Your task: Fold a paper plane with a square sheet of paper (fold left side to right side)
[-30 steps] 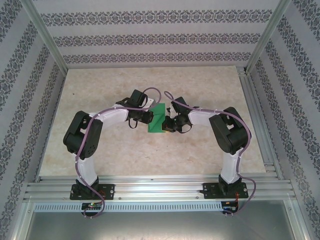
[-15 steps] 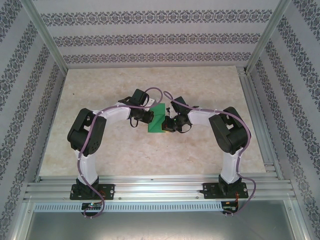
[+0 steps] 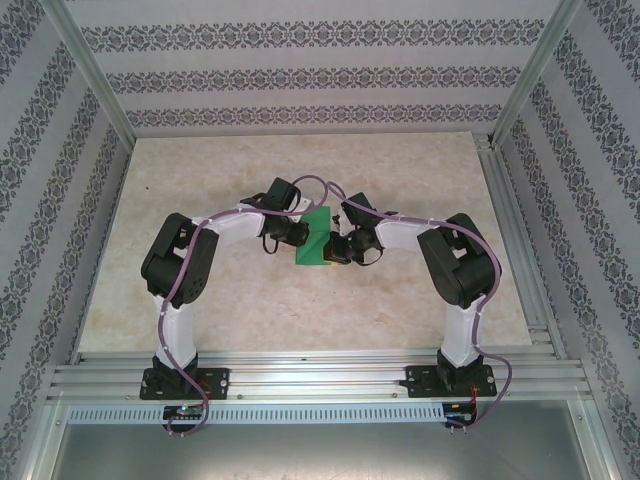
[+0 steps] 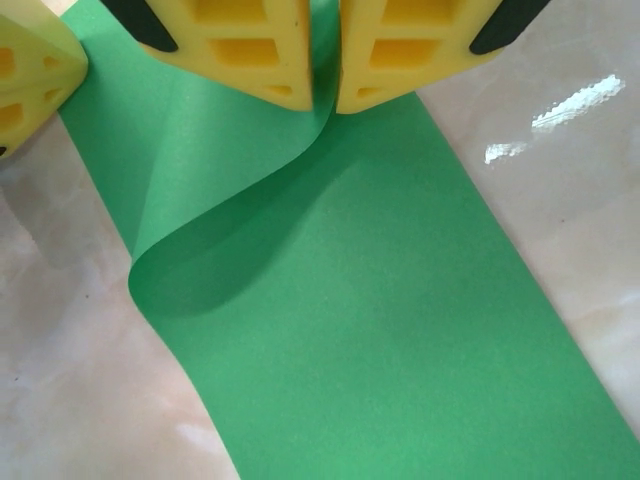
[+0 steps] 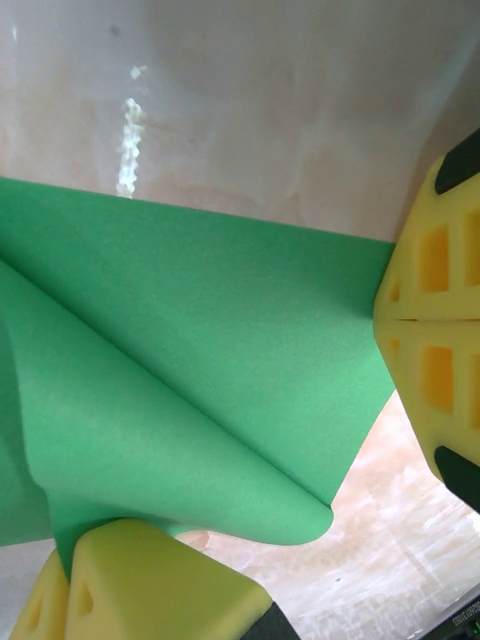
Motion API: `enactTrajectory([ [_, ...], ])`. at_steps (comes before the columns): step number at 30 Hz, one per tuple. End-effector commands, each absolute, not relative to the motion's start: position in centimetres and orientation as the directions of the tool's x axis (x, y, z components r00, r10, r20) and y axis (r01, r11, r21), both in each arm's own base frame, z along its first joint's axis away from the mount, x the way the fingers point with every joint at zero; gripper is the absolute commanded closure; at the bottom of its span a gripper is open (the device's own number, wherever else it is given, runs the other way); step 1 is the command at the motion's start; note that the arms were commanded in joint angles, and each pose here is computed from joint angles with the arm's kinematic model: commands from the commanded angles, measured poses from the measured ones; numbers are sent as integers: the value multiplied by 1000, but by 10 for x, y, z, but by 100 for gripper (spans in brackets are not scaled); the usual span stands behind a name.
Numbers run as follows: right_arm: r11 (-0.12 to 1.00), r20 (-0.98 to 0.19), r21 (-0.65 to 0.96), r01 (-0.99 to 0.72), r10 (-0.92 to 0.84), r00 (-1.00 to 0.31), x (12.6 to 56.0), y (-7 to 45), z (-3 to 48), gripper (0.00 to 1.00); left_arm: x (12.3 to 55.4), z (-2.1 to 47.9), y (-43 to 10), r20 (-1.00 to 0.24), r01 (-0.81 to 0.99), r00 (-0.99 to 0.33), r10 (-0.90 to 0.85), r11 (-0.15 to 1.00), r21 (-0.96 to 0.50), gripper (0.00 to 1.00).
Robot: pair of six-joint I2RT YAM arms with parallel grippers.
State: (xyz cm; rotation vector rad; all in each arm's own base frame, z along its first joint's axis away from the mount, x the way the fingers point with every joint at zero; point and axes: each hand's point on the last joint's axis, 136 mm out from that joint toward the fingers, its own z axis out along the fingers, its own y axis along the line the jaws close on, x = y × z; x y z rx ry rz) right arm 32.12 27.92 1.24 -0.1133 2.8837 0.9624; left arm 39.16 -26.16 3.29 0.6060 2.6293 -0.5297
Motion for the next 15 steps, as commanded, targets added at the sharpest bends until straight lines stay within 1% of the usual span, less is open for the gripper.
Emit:
enactTrajectory([
  [1,858,-39,509,-71,-59,-997,302,265,-20,94,400,32,-258,-451,484,-825,340,838,-253,85],
  [15,857,-33,511,-68,-60,-998,302,266,-22,94,400,19,-254,-427,472,-835,347,850,-233,85],
])
